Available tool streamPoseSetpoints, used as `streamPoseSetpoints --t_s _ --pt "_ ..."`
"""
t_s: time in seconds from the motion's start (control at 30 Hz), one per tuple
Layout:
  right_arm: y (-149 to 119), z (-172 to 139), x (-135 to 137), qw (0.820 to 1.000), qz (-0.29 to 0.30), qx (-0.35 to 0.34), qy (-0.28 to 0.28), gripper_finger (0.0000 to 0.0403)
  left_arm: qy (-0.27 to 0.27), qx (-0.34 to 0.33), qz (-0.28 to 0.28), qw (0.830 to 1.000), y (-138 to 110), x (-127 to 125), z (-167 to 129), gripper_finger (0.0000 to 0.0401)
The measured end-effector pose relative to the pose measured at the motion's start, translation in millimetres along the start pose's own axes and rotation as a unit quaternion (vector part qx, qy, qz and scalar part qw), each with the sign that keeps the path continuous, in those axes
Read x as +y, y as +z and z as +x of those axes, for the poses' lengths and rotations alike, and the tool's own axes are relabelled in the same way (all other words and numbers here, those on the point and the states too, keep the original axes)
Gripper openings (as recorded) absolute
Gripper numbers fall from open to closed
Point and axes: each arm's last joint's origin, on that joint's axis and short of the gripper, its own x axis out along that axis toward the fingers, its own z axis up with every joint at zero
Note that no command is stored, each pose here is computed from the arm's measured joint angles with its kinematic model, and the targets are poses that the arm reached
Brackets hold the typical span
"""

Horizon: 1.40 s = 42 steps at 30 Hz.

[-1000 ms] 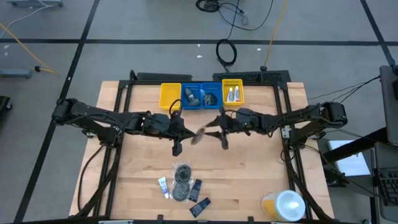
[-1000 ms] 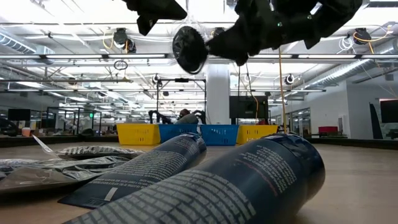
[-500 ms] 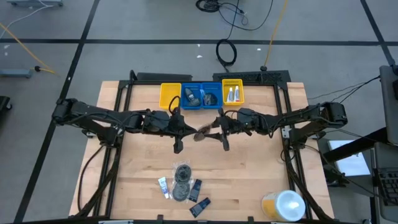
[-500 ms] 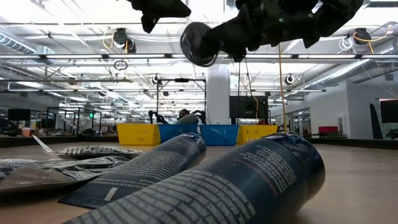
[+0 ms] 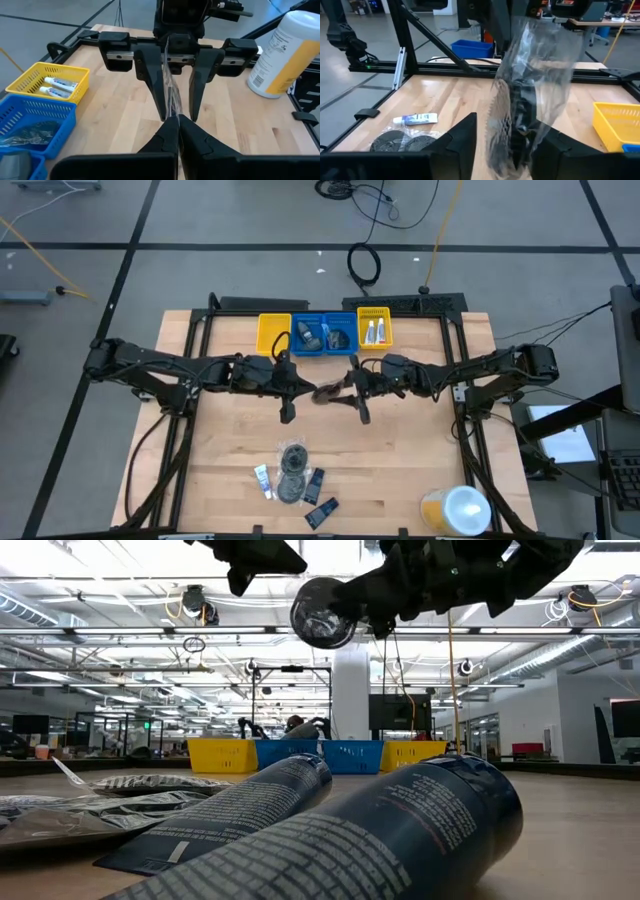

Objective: Pick & Place Travel size toiletries
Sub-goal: Put the black hairbrush into the right blue bin

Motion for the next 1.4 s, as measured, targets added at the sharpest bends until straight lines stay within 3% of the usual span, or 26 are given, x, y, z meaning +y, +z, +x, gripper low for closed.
streamPoseSetpoints --t_s 0.2,0.4,0.7,1.0,1.17,1.4 --pt "-3 0 0 1.000 -0.014 0.013 -0.001 0.0024 0.007 -0.001 0.000 1.000 0 0 0 0.0000" --pt "-4 0 0 1.000 -0.016 0.019 -0.001 0.0022 0.009 -0.003 0.004 1.000 0 0 0 0.0000" --pt "-5 -1 -4 0.999 -0.016 0.026 -0.023 0.0022 0.061 -0.007 0.001 0.998 0 3 0 0.0004" --pt "-10 -6 -25 0.997 -0.001 0.047 -0.067 0.0022 0.092 0.036 0.019 0.995 -10 -3 -2 0.0088" --pt "-11 -13 -47 0.988 0.011 0.055 -0.144 0.0022 0.086 0.056 0.016 0.995 -15 -7 -4 0.0123" --pt "-17 -28 -79 0.955 0.048 0.073 -0.282 0.0022 0.079 0.053 -0.010 0.995 -16 -12 -4 0.0133"
